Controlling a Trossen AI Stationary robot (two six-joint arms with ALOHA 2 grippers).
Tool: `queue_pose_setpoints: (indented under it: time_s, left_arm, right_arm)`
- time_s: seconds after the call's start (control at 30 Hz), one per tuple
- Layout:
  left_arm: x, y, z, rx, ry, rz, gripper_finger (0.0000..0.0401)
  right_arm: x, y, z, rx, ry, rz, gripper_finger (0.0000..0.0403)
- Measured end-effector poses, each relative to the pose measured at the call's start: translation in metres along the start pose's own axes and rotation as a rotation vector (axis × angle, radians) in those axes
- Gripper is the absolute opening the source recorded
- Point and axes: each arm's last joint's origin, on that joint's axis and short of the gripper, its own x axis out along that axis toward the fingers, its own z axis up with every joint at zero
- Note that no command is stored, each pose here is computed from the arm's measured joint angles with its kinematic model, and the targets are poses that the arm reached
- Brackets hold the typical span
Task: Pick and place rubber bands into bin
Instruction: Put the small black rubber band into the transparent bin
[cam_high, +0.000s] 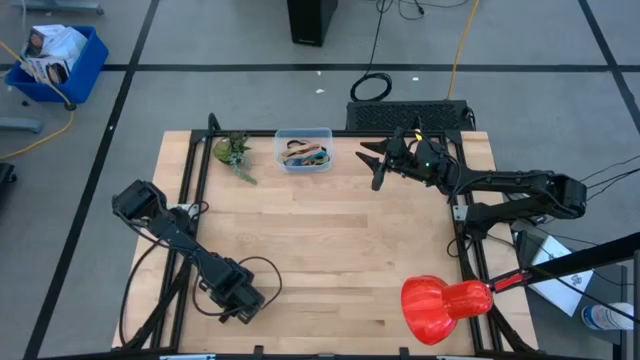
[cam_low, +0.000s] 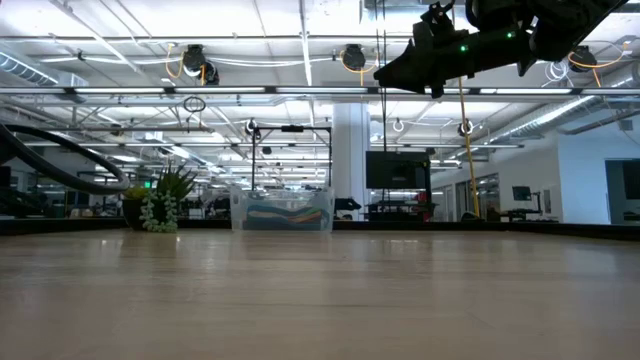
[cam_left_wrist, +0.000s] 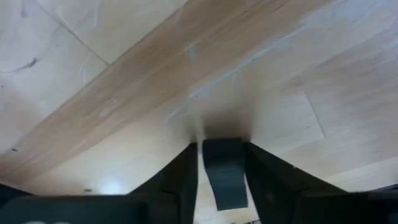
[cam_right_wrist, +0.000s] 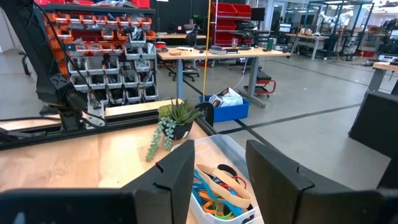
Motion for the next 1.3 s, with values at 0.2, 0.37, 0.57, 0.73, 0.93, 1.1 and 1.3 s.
queue_pose_setpoints:
  time_s: [0.2,0.37,0.57,0.73,0.93,1.1,1.3]
  left_arm:
    - [0.0,-0.002,0.0,0.03,0.003,-0.021,0.0086]
    - [-0.005,-0.002,-0.002,0.049,-0.002,-0.049,0.006]
    - [-0.031,-0.003,-0.011,0.105,-0.044,-0.173,0.0027]
    - [-0.072,0.0,-0.017,0.208,-0.227,-0.386,0.0008]
    - [-0.128,0.007,-0.017,0.423,-0.61,-0.637,0.0021]
    - [-0.171,0.02,-0.008,0.591,-0.96,-0.689,0.0007]
    - [-0.209,0.036,0.018,0.578,-1.374,-0.541,0.0025]
  right_arm:
    - [0.0,0.0,0.0,-0.004,0.0,0.0,0.0141]
    - [0.0,0.0,0.0,-0.004,0.001,0.0,0.0141]
    - [0.0,0.0,-0.001,-0.004,0.013,0.0,0.0141]
    - [0.0,0.0,-0.002,-0.004,0.016,0.0,0.0141]
    - [0.0,0.0,-0.002,-0.004,0.016,0.0,0.0141]
    - [0.0,0.0,-0.001,0.011,0.015,-0.001,0.0141]
    - [0.0,0.0,-0.001,0.049,0.015,-0.001,0.0141]
